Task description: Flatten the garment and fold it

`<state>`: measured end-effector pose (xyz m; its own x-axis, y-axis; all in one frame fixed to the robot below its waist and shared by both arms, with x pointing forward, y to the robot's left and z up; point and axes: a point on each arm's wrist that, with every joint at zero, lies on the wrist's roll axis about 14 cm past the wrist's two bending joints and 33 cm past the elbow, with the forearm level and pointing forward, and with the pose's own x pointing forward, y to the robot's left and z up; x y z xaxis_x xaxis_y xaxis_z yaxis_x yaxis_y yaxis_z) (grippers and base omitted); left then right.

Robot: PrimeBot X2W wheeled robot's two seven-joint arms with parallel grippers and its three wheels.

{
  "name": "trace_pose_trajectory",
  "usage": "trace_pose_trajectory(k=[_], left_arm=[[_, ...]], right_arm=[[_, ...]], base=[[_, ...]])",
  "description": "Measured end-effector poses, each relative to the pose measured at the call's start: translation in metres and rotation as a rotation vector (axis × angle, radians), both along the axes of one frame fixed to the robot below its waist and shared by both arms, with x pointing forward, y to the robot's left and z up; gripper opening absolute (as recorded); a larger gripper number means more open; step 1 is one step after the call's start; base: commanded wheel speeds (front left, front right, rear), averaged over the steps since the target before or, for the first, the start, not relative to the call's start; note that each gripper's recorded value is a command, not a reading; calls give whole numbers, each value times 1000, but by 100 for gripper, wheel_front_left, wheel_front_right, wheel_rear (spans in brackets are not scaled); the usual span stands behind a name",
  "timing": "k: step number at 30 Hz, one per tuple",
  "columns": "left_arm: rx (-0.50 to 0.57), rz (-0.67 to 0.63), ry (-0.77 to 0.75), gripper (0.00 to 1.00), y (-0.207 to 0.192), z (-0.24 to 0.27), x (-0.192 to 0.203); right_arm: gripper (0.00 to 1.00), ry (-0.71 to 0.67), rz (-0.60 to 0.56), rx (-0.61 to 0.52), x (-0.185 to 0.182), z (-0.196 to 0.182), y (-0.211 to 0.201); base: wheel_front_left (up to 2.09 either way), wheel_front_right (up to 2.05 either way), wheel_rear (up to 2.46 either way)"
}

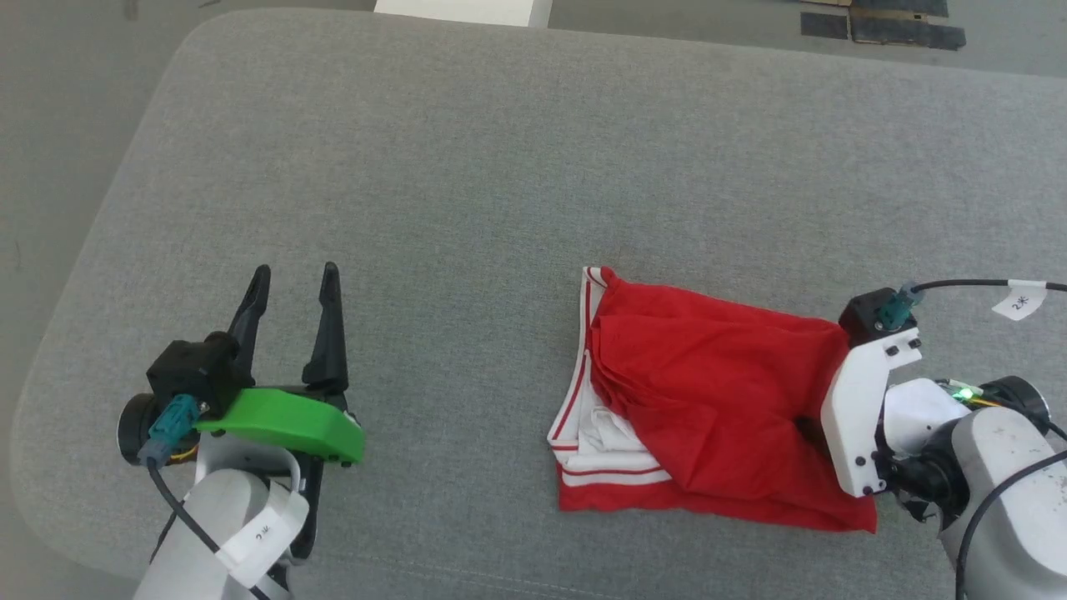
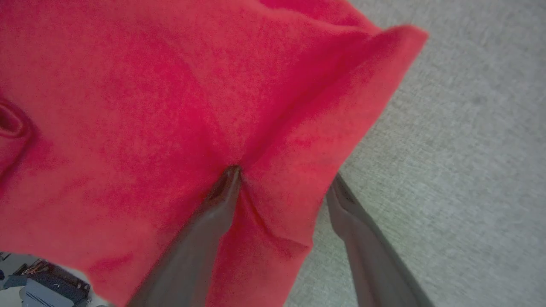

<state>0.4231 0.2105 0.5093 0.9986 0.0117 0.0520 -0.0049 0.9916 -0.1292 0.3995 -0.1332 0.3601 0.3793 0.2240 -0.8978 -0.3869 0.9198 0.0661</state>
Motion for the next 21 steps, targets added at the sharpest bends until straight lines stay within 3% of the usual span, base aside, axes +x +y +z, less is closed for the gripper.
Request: trace_pose_trajectory(k=[1, 2, 3, 15, 21], left_arm=[[0, 1, 1, 100, 0, 0, 0], [0, 1, -1, 100, 0, 0, -1], [0, 0, -2, 100, 0, 0, -1], [-6, -27, -26, 100, -8, 9, -6], [-18, -72, -35, 100, -25, 11, -5]], right_arm=[[42, 2, -1, 2, 0, 0, 0], [13, 6, -2, 2, 0, 0, 0], [0, 9, -2, 4, -1, 1, 0], [0, -82, 37, 14, 0, 27, 0], [0, -143, 47, -33, -3, 58, -25]], base=[[0, 0, 0], [0, 0, 0], [0, 0, 0], [0, 0, 0], [0, 0, 0]])
